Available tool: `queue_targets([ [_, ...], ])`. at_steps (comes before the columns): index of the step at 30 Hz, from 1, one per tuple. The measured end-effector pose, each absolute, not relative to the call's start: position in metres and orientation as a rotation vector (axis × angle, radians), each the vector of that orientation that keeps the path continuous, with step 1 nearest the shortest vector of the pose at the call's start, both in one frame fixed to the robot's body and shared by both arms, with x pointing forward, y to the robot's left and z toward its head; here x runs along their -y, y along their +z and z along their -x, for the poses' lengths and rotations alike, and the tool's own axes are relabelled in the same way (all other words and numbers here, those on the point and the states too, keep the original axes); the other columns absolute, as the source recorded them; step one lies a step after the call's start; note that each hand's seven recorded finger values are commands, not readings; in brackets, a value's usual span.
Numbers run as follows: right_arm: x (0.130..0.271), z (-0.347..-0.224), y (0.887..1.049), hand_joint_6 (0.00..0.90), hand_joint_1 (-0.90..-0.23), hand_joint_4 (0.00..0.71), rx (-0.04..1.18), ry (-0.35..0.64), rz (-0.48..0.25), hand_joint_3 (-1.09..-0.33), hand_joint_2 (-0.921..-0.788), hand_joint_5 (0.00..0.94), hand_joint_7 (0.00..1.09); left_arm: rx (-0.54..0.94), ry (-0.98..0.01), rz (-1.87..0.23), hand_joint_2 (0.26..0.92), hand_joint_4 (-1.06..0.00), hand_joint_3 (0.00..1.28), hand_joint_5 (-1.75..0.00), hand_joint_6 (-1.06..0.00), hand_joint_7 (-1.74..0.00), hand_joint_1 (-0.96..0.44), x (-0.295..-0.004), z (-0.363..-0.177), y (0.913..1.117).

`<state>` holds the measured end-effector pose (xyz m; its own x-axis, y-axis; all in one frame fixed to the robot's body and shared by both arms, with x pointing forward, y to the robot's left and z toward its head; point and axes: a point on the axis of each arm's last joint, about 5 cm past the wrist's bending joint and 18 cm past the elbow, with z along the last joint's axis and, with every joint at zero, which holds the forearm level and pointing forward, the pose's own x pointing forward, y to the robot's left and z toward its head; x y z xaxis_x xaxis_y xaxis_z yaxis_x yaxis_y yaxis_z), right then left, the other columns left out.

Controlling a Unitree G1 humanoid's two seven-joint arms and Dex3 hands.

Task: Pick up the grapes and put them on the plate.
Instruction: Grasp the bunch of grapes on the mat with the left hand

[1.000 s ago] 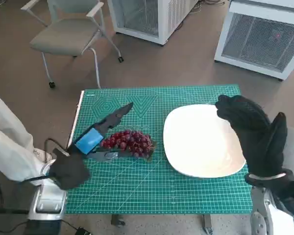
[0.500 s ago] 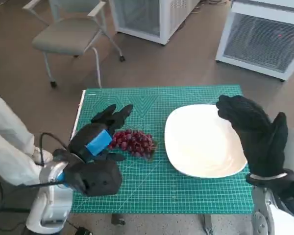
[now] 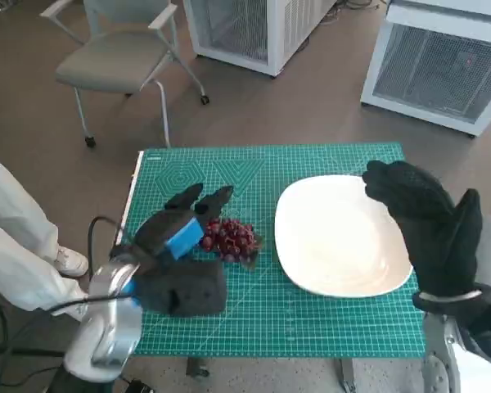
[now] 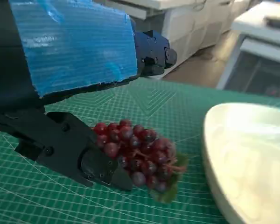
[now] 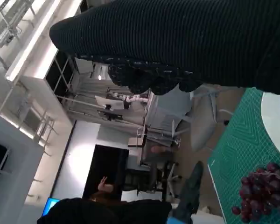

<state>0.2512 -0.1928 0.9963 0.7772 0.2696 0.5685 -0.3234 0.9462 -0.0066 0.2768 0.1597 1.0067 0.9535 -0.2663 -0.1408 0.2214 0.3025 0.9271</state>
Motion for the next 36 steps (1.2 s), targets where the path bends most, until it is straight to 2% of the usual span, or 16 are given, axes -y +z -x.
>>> queue_targets([
  [16,0.193,-0.251,0.996,0.247,-0.327,0.45,0.599,0.321,-0.093,-0.601,-0.921,0.825,0.99,-0.138,-0.377,-1.353,0.72,0.0,0.0,0.0,-0.18,-0.01,-0.14,-0.134,-0.322,0.995],
  [27,0.193,-0.251,0.995,0.247,-0.326,0.449,0.594,0.321,-0.094,-0.602,-0.921,0.826,0.99,-0.224,-0.417,-1.423,0.723,0.0,0.0,0.0,-0.18,-0.01,-0.09,-0.122,-0.34,0.976],
  [36,0.193,-0.251,0.995,0.246,-0.326,0.449,0.592,0.321,-0.095,-0.602,-0.921,0.828,1.0,-0.278,-0.442,-1.44,0.724,0.0,0.0,0.0,-0.19,-0.01,-0.09,-0.12,-0.347,0.966],
])
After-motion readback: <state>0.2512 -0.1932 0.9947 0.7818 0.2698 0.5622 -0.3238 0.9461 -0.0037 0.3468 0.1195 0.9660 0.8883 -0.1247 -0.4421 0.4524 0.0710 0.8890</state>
